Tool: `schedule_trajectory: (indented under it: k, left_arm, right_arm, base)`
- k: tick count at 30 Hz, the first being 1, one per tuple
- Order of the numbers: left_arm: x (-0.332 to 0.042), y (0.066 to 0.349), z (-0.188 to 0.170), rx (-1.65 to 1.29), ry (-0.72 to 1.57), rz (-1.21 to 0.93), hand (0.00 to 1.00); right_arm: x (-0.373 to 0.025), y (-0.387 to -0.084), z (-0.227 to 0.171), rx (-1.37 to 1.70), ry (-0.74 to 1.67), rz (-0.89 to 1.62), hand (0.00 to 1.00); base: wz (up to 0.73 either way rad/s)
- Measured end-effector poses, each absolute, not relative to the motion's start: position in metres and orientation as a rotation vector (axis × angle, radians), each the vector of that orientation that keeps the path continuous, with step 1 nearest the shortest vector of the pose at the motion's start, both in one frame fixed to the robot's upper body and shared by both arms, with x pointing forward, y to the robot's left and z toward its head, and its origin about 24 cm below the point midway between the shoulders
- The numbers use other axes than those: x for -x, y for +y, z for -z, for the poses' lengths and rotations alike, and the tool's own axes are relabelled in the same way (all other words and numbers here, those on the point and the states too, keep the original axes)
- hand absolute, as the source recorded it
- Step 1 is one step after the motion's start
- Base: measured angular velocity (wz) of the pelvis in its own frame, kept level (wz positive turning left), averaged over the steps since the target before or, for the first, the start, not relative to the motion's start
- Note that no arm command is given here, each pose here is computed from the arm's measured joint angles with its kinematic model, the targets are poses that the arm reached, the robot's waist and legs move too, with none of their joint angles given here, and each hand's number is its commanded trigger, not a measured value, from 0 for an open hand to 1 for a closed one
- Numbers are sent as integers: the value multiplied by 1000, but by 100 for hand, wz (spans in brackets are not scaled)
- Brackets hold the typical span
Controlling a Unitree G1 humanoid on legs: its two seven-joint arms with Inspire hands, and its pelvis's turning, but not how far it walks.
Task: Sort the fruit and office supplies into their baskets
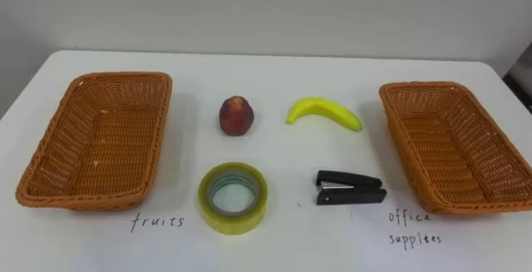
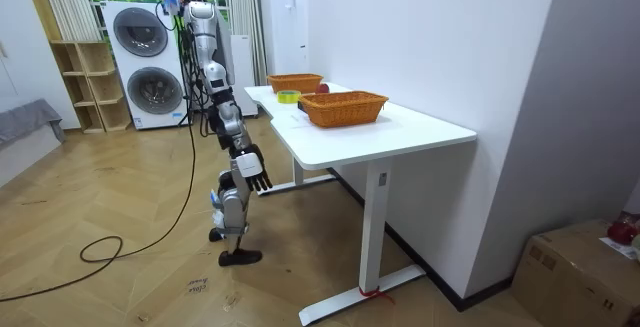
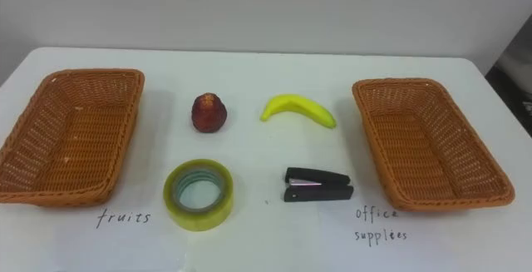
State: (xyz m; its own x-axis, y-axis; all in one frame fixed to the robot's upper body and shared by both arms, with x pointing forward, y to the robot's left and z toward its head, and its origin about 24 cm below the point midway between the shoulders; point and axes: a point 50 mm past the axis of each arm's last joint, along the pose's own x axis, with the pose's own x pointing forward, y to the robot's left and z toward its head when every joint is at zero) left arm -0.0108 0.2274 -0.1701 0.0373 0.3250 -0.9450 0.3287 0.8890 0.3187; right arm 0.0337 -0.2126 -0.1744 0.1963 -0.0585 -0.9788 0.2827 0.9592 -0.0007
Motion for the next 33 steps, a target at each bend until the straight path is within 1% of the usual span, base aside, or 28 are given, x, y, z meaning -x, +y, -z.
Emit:
schedule_trajectory:
  k: [21,28,33]
  left_arm:
    - [6,229,170,-555,1529,-22,0]
    - [8,235,168,-558,1521,-93,0]
    - [10,241,166,-535,1518,-157,0]
  right_arm:
    - [-30,-214,175,-201,1366,275,0]
    - [-18,-216,176,-291,1380,431,0]
    - [-3,-223,175,-388,1372,590,0]
  base:
    - [1]
    - [0]
    - [0]
